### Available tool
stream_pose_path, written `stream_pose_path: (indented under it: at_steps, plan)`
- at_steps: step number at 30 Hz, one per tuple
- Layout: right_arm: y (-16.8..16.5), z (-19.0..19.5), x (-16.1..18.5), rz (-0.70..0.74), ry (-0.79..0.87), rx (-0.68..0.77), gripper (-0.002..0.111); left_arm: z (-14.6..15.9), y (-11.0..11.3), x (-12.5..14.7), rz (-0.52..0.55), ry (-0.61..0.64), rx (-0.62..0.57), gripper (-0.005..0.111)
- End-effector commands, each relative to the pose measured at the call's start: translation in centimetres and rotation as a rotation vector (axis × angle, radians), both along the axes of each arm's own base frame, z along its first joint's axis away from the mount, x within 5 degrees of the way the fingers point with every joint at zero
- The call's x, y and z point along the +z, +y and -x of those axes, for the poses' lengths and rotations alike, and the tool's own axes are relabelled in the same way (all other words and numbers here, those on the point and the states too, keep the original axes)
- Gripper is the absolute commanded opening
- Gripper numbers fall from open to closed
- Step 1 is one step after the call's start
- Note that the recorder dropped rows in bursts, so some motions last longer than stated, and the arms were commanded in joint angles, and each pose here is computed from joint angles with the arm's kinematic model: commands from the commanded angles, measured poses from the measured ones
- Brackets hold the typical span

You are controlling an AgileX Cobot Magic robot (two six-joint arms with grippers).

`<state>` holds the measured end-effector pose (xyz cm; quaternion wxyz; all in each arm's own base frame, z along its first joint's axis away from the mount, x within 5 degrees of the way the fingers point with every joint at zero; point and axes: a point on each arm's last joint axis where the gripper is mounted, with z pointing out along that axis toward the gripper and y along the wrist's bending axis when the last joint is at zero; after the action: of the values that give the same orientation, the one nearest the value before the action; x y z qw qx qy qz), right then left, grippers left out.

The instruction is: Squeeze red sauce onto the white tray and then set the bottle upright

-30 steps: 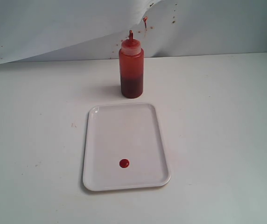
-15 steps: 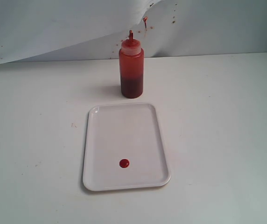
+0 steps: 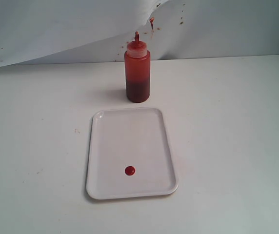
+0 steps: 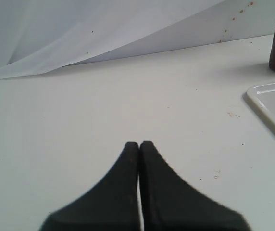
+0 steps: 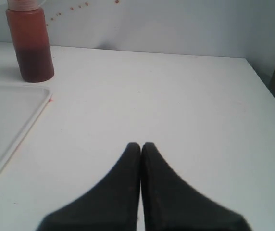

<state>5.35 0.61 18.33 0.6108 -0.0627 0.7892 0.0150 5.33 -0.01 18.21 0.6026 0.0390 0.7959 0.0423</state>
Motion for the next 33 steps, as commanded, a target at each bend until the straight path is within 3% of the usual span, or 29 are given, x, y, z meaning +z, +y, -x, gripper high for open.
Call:
stream_pose_path:
  at_steps: [1,33]
  plan:
    - [-0.04,0.03,-0.11,-0.004,0.001,-0.008,0.000,-0.01,0.02,-0.03,0.004,-0.013,0.004,0.000]
    - [-0.03,0.03,-0.09,-0.040,0.003,-0.017,0.000,-0.01,0.02,-0.03,0.004,-0.013,0.004,0.000]
